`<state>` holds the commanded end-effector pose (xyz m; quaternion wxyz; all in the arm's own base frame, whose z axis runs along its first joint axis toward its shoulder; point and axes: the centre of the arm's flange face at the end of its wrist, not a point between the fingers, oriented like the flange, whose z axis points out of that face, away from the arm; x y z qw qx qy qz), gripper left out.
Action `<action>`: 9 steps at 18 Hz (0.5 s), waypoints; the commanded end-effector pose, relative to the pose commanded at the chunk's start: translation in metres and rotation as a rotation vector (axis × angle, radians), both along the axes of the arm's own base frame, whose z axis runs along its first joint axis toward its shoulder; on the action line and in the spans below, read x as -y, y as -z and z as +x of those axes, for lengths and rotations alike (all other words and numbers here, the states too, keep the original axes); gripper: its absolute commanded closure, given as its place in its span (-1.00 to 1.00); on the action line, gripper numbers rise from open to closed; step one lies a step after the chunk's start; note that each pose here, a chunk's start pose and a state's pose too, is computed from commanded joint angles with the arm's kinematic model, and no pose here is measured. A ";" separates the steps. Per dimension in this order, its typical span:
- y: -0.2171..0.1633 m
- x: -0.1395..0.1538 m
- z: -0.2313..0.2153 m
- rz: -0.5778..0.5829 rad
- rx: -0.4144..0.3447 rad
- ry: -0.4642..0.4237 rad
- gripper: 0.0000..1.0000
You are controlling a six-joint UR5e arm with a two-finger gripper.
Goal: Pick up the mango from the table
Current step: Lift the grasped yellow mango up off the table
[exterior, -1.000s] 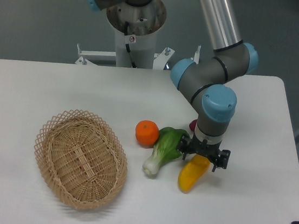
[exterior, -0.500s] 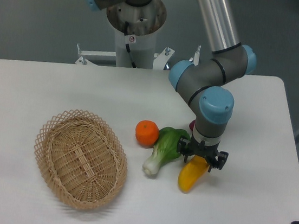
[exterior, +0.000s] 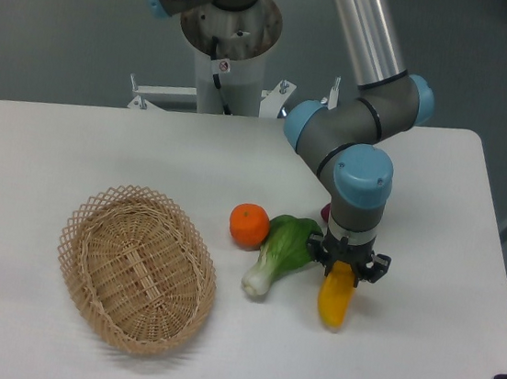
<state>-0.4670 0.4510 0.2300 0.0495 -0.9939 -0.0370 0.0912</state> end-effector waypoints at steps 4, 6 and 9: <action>-0.049 -0.003 -0.012 0.113 -0.034 -0.002 0.34; -0.063 0.005 -0.017 0.172 -0.024 -0.021 0.32; -0.085 0.009 -0.021 0.279 0.004 -0.055 0.30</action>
